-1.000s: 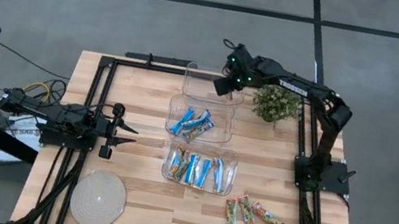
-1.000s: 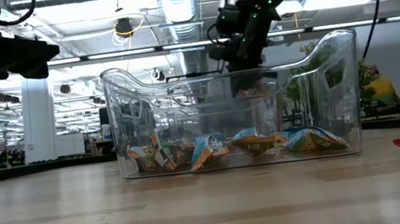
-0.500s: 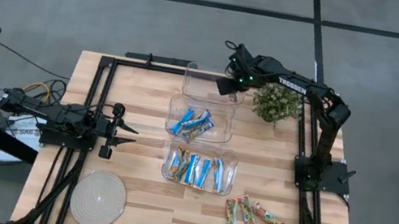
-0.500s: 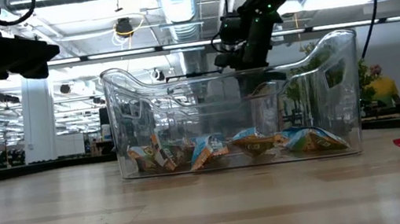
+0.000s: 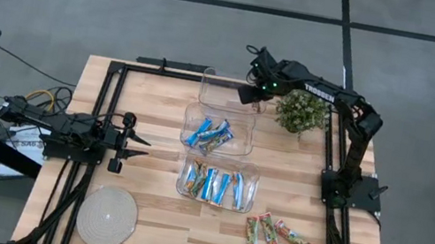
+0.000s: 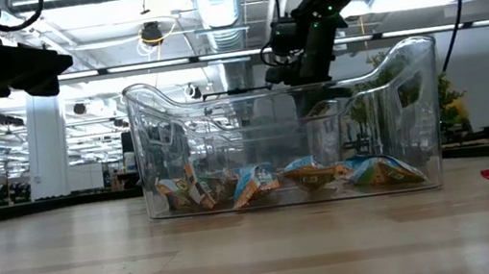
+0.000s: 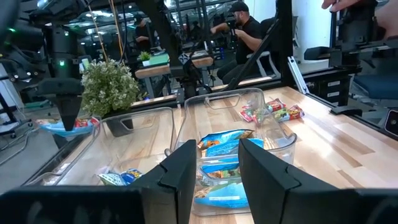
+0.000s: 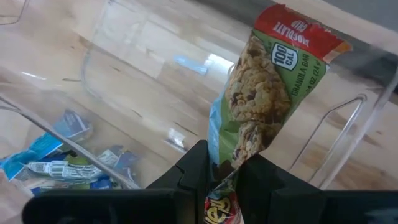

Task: Pick and place Granola Bars by type
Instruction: Put the red granola bar into the top transparent bin

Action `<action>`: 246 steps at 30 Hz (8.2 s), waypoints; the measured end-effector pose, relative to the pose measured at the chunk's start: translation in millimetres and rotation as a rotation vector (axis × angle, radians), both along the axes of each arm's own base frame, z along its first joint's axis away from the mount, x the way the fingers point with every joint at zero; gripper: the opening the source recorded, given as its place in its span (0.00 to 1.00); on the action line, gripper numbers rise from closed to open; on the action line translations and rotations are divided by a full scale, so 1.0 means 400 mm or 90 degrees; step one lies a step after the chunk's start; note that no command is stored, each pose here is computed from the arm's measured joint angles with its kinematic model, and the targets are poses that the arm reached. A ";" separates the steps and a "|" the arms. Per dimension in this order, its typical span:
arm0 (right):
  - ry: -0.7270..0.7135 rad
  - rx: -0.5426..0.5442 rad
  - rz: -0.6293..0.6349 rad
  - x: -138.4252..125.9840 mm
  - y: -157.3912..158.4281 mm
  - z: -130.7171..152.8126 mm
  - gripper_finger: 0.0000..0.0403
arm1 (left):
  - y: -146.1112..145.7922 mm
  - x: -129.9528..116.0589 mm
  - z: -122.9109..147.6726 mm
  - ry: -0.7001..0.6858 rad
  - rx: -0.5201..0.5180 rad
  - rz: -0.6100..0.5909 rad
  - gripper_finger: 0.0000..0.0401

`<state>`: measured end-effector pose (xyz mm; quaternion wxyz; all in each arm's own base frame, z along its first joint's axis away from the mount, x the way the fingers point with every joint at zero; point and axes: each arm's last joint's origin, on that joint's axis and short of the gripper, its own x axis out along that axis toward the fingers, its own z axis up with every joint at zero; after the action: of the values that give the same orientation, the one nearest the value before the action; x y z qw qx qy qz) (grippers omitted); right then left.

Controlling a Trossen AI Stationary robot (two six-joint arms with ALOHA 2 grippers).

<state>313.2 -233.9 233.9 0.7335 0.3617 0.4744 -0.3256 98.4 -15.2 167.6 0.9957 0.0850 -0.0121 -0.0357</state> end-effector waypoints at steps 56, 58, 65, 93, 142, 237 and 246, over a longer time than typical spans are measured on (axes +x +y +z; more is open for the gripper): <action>-0.224 -0.033 0.134 0.011 0.200 0.233 0.45 | 0.000 0.000 0.000 0.000 0.004 0.000 0.28; -0.238 -0.038 0.158 0.010 0.235 0.255 0.45 | 0.000 0.000 0.000 0.000 0.004 0.000 0.28; -0.289 -0.046 0.268 -0.003 0.386 0.328 0.45 | 0.000 0.000 0.000 0.000 0.004 0.000 0.28; -0.336 0.049 0.691 -0.157 0.877 0.413 0.44 | 0.000 0.000 0.000 0.000 0.003 0.000 0.28; 0.311 0.006 0.358 -0.349 0.993 0.141 0.43 | 0.000 0.000 0.000 0.000 0.000 0.000 0.28; 0.263 0.188 0.291 -0.333 0.983 -0.251 0.17 | 0.000 0.000 0.000 0.000 0.004 0.000 0.28; 0.181 0.239 0.241 -0.305 0.978 -0.220 0.14 | 0.000 0.000 0.000 0.000 0.004 0.000 0.28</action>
<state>191.0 157.3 146.0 0.6280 0.3470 0.6829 -0.1374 98.4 -15.2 167.6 0.9954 0.0878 -0.0122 -0.0357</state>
